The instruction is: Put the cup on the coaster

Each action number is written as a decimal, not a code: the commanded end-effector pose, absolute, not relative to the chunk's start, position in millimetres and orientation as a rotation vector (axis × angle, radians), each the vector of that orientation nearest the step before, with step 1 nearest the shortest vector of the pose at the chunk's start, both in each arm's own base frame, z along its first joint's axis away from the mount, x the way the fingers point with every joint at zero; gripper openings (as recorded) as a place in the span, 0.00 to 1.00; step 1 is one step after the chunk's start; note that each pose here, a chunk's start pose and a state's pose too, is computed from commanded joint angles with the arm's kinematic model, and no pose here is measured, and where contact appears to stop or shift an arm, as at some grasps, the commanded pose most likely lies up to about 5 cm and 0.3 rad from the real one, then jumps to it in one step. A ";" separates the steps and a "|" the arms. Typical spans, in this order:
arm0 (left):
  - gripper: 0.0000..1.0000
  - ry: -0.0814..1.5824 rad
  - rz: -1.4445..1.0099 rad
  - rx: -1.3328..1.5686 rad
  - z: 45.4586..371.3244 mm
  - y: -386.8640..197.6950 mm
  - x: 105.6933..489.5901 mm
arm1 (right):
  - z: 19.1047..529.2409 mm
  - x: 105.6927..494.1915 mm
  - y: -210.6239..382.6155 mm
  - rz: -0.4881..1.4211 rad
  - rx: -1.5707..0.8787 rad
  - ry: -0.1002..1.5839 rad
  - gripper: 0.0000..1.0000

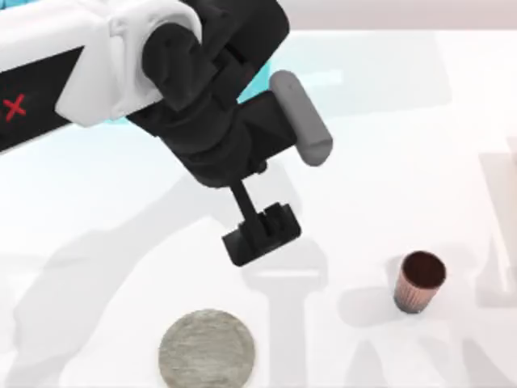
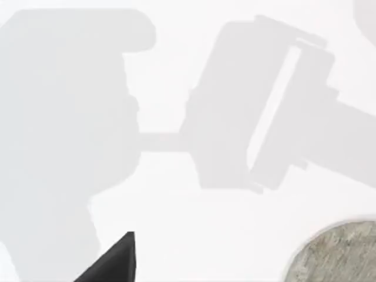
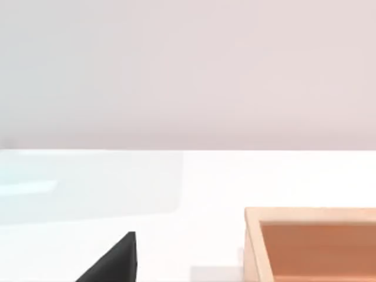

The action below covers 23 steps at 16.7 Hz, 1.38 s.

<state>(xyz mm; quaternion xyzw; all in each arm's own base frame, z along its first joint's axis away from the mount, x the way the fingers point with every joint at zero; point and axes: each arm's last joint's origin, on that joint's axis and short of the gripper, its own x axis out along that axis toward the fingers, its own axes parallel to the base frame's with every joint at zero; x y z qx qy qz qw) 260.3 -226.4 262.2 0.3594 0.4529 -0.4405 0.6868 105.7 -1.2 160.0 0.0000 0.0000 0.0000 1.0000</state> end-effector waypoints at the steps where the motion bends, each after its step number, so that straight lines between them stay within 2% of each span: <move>1: 1.00 1.048 -1.039 0.850 258.5 -248.5 266.8 | 160.0 105.7 -1.2 0.000 0.000 0.000 1.00; 6: 1.00 1.141 -1.229 1.015 237.3 -340.6 283.3 | 160.0 105.7 -1.2 0.000 0.000 0.000 1.00; 10: 1.00 1.136 -1.299 1.074 229.5 -383.6 286.9 | 160.0 105.7 -1.2 0.000 0.000 0.000 1.00; 23: 1.00 1.054 -1.313 1.075 243.7 -403.5 289.7 | 160.0 105.7 -1.2 0.000 0.000 0.000 1.00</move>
